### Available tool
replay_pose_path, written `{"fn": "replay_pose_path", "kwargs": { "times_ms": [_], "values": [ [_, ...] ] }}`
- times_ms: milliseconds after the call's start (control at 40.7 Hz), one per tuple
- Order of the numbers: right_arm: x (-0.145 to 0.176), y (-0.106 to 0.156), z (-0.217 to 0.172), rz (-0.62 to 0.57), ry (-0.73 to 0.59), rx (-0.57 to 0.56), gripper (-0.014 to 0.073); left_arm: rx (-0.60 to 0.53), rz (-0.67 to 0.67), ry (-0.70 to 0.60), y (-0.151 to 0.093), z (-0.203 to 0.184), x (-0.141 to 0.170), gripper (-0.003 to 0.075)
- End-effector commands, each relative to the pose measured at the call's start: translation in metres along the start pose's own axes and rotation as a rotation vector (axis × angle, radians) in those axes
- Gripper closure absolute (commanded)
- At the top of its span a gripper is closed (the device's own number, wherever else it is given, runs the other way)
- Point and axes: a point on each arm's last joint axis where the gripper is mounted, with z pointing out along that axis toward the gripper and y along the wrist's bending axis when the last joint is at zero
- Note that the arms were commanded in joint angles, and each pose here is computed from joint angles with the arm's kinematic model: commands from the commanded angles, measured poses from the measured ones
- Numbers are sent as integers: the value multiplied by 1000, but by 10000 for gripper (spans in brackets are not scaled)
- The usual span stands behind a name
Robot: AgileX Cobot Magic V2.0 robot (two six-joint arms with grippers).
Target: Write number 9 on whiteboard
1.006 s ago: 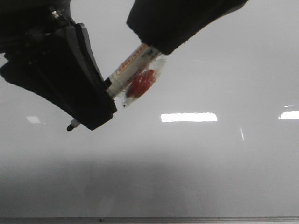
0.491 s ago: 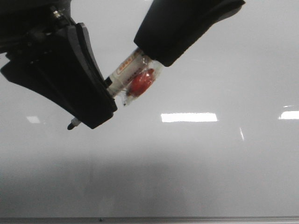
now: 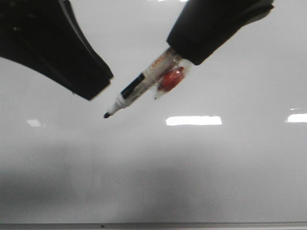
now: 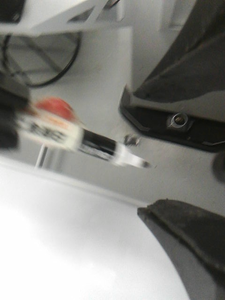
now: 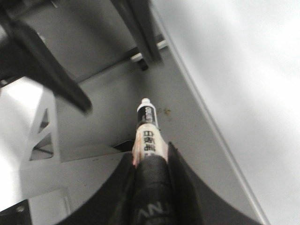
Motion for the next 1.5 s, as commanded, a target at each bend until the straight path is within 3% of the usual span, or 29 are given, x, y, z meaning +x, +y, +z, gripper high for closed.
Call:
{"fn": "replay_pose_path", "kwargs": {
  "times_ms": [0, 270, 442, 565, 933, 1154, 1301, 1473],
  "values": [
    [-4, -2, -20, 21, -131, 86, 664, -118, -71, -148, -3, -33, 2, 374],
    [-16, -27, -28, 153, -392, 301, 664, -403, -247, -320, -27, -72, 65, 739],
    [-24, -52, -26, 210, -496, 468, 664, -522, -206, -413, -56, -85, 82, 739],
    [-29, -66, -17, 227, -492, 494, 664, -535, -188, -432, -61, -88, 82, 739],
    [-61, -85, 20, 235, -463, 418, 664, -534, -188, -431, -61, -88, 82, 739],
    [-44, -92, 52, 264, -336, 349, 656, -533, -189, -430, -61, -88, 82, 739],
    [-30, -96, 39, 291, -359, 420, 653, -533, -189, -430, -61, -88, 82, 739],
    [-36, -96, 9, 284, -437, 471, 653, -534, -190, -430, -61, -88, 82, 739]
  ]
}}
